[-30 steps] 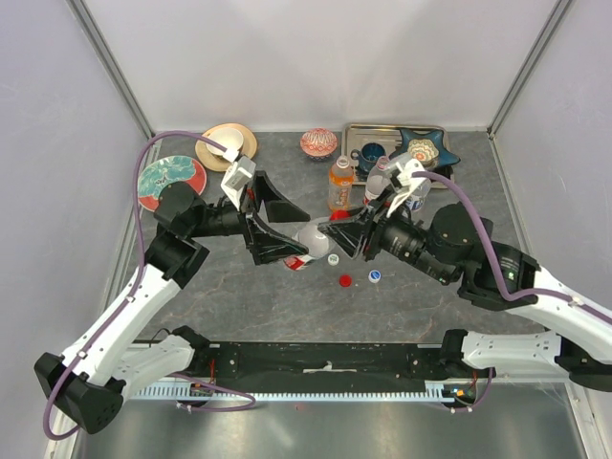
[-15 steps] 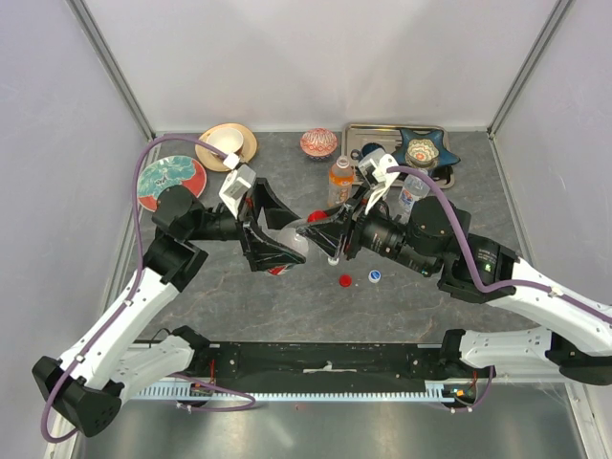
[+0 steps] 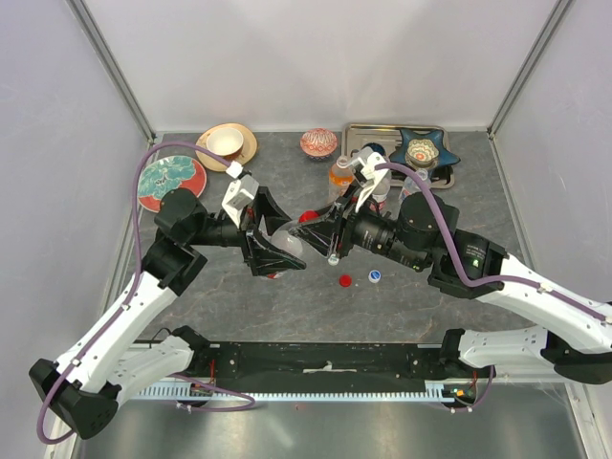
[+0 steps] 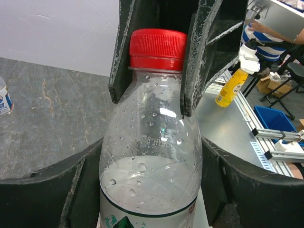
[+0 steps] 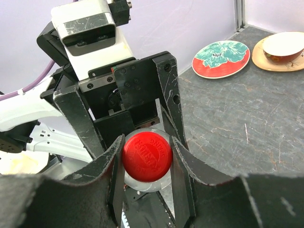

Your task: Unscrew the bottle caps

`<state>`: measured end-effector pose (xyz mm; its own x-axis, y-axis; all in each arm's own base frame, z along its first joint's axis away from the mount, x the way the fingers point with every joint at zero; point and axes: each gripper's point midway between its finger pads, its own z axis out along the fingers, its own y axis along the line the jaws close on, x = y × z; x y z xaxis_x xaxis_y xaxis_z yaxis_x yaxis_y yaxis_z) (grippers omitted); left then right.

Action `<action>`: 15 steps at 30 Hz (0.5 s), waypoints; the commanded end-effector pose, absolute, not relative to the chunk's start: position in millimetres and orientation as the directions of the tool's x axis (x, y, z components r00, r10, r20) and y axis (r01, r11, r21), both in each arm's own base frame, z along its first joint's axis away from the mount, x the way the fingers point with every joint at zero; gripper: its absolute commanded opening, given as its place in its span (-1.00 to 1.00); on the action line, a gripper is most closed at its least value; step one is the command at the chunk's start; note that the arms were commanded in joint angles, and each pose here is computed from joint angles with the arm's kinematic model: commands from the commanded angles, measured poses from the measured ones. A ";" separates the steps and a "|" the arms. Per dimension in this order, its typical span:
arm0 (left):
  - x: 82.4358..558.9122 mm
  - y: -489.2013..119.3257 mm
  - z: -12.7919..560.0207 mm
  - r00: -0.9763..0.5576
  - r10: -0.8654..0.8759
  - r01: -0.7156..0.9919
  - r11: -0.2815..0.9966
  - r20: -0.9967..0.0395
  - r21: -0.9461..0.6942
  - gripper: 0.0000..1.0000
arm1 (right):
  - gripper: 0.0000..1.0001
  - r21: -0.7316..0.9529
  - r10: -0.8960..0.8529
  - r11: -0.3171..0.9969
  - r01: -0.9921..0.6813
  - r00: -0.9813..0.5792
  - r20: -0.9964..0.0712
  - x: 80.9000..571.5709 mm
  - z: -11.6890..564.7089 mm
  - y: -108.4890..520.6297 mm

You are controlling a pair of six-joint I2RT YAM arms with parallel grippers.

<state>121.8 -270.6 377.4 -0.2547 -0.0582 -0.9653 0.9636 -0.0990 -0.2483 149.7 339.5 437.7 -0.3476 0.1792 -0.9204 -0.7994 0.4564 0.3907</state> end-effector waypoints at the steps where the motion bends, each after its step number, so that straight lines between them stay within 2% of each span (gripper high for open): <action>1: 115.7 -272.4 378.1 -0.204 -0.048 0.972 -0.131 -0.978 -0.197 0.46 | -1.00 0.416 0.255 0.409 -0.812 -0.335 -0.907 150.0 467.4 339.7; 7: 114.8 -272.3 374.4 -0.198 -0.039 0.973 -0.129 -0.979 -0.192 0.16 | -1.00 0.420 0.252 0.412 -0.809 -0.342 -0.905 153.2 464.1 340.6; 12: 114.4 -271.5 374.5 -0.187 -0.040 0.976 -0.122 -0.982 -0.181 0.08 | -0.97 0.421 0.250 0.408 -0.810 -0.345 -0.905 152.5 463.6 340.5; 14: 115.7 -271.3 374.5 -0.185 -0.042 0.977 -0.111 -0.982 -0.180 0.03 | -0.44 0.424 0.253 0.408 -0.808 -0.347 -0.903 152.0 465.0 339.1; 15: 116.1 -271.4 374.5 -0.182 -0.043 0.978 -0.106 -0.982 -0.177 0.02 | 0.00 0.422 0.257 0.411 -0.808 -0.341 -0.904 152.4 467.2 337.7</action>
